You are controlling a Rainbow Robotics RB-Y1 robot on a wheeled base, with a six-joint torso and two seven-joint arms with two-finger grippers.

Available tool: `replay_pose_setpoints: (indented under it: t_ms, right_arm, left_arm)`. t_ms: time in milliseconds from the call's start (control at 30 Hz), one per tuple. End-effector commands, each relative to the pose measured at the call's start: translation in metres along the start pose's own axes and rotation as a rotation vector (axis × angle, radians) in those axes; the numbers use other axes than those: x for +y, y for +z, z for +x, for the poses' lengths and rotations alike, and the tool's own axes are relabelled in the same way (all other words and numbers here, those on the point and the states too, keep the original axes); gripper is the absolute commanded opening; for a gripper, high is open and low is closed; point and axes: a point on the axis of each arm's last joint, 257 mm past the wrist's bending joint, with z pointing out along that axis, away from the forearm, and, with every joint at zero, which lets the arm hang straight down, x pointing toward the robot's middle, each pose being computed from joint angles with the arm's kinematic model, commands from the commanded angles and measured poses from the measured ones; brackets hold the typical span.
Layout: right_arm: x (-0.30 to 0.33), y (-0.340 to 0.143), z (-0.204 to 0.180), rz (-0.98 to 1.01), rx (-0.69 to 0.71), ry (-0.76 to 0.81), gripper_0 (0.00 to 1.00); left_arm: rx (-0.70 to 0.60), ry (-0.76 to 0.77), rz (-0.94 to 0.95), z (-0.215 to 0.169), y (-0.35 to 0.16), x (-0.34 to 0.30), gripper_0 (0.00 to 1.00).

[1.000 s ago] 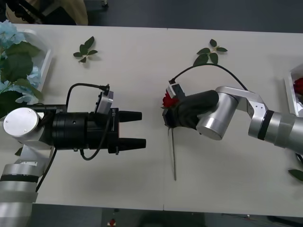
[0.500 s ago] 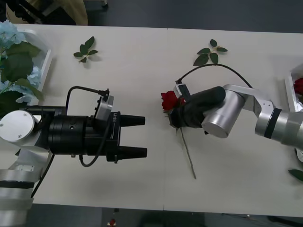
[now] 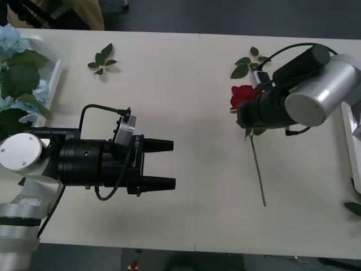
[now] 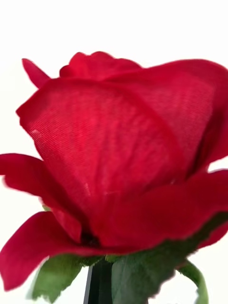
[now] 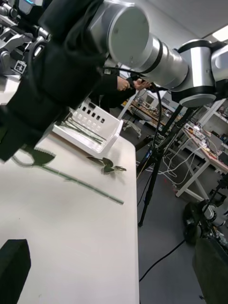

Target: Put the red flowers into the right box and the blue flowers into the left box

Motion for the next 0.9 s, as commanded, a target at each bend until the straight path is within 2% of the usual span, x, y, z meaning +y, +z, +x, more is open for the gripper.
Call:
replay_pose_setpoints:
  t_ms: [33, 267, 600, 900]
  right_arm:
    - [-0.017, -0.039, -0.02, 0.031, -0.054, -0.026, 0.0]
    - [-0.079, -0.084, -0.047, 0.153, -0.093, 0.063, 0.0]
    - [-0.202, -0.12, -0.081, 0.327, -0.132, -0.027, 0.0]
    - [-0.299, -0.157, -0.096, 0.419, -0.179, -0.038, 0.0]
  left_arm:
    - [0.0, 0.057, 0.017, -0.005, 0.002, -0.008, 1.0]
    - [0.0, 0.057, 0.017, -0.005, 0.002, -0.008, 1.0]
    - [0.0, 0.057, 0.017, -0.005, 0.002, -0.008, 1.0]
    - [0.0, 0.057, 0.017, -0.005, 0.002, -0.008, 1.0]
